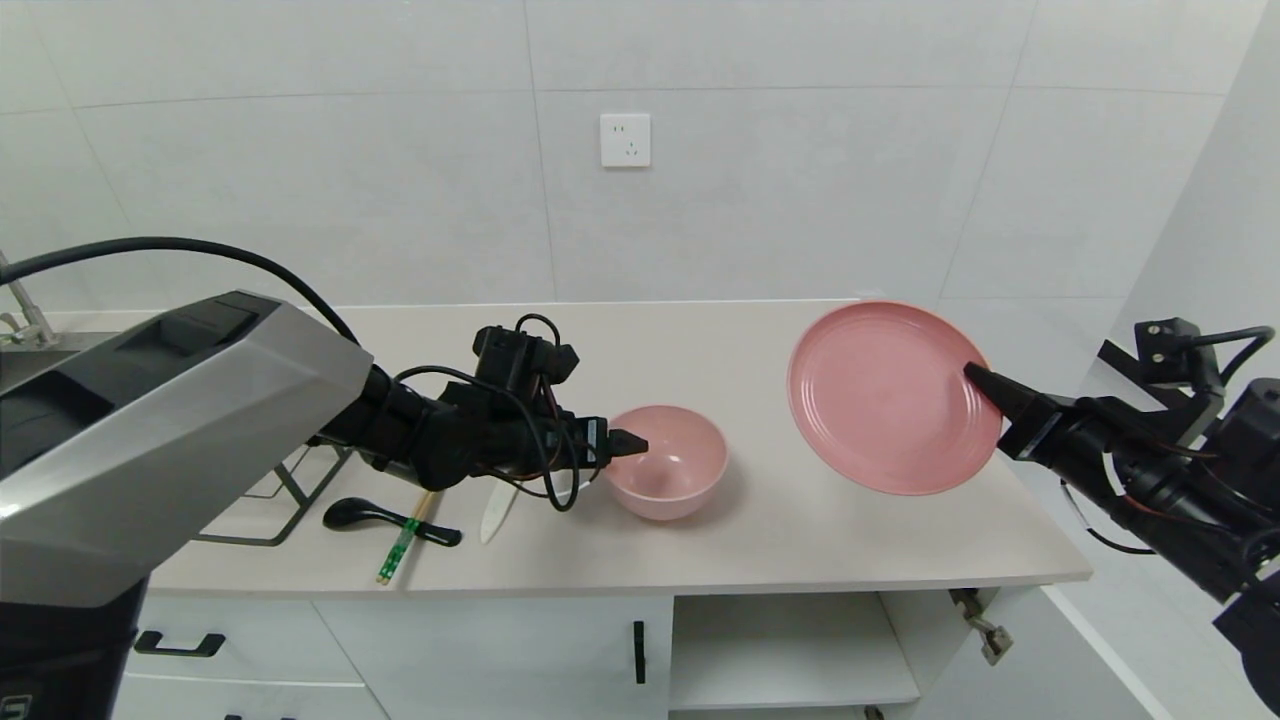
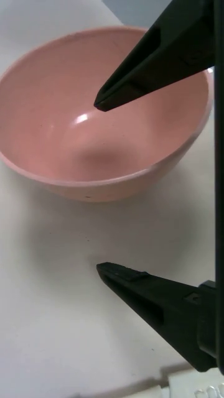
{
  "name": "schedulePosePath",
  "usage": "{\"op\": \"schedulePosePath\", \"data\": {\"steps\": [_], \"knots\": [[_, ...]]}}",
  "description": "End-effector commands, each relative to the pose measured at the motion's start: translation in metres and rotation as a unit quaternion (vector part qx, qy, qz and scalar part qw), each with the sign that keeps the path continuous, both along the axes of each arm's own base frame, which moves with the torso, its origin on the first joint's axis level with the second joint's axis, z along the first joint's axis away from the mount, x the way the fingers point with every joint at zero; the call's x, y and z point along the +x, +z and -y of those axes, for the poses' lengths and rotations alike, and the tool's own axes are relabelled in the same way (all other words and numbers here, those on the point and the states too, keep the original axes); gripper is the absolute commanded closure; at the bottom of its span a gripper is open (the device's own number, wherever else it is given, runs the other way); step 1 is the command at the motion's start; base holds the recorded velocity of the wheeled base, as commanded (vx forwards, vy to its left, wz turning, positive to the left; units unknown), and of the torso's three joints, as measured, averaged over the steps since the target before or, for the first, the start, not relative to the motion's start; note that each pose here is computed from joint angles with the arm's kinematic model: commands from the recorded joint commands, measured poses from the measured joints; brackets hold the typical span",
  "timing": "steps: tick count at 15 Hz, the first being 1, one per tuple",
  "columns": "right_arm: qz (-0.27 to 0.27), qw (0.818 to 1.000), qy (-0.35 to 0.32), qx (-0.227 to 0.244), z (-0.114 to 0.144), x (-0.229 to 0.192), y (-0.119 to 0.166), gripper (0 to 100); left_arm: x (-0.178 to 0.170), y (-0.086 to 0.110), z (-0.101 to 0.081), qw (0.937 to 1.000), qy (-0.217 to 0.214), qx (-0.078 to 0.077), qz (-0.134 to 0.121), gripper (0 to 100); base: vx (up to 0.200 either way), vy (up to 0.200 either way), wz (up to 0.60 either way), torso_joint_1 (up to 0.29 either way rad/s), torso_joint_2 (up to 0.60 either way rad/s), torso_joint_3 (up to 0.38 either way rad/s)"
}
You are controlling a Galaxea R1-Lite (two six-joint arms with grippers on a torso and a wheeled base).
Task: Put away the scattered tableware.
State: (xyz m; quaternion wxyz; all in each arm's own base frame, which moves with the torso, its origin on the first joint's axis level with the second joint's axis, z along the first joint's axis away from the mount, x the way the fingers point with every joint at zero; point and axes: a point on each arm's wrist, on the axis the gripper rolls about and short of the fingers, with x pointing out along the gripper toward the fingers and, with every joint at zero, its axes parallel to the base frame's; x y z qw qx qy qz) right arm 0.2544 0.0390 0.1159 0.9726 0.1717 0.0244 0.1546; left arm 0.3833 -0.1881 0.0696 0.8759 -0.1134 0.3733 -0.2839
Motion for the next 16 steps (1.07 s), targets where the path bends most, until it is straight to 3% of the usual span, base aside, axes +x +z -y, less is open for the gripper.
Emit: {"op": "schedulePosePath", "data": {"steps": [1,7,8,9,13,16], "knots": [[-0.001,1.0,0.0,0.0,0.0,0.0,0.0,100,0.004,-0.003,0.004,1.0,-0.002,-0.001,0.002,0,0.0,0.0,0.0,0.0,0.0,0.0],[0.0,1.0,0.0,0.0,0.0,0.0,0.0,100,0.007,-0.012,0.011,1.0,-0.007,0.002,-0.003,0,0.0,0.0,0.0,0.0,0.0,0.0],[0.001,1.0,0.0,0.0,0.0,0.0,0.0,100,0.005,-0.014,0.015,0.9999,-0.007,0.009,-0.006,0,0.0,0.0,0.0,0.0,0.0,0.0],[0.001,1.0,0.0,0.0,0.0,0.0,0.0,100,0.005,-0.018,0.016,0.9997,0.002,0.021,-0.011,100,0.0,0.0,0.0,0.0,0.0,0.0],[-0.001,1.0,0.001,0.0,0.0,0.001,-0.001,100,0.003,-0.002,0.015,0.9996,0.013,0.023,0.008,100,0.0,0.0,0.0,0.0,0.0,0.0],[0.0,1.0,0.005,0.0,-0.002,0.0,0.0,100,0.0,0.018,0.012,0.9994,0.017,0.013,0.027,100,0.0,0.0,0.0,0.0,0.0,0.0]]}}
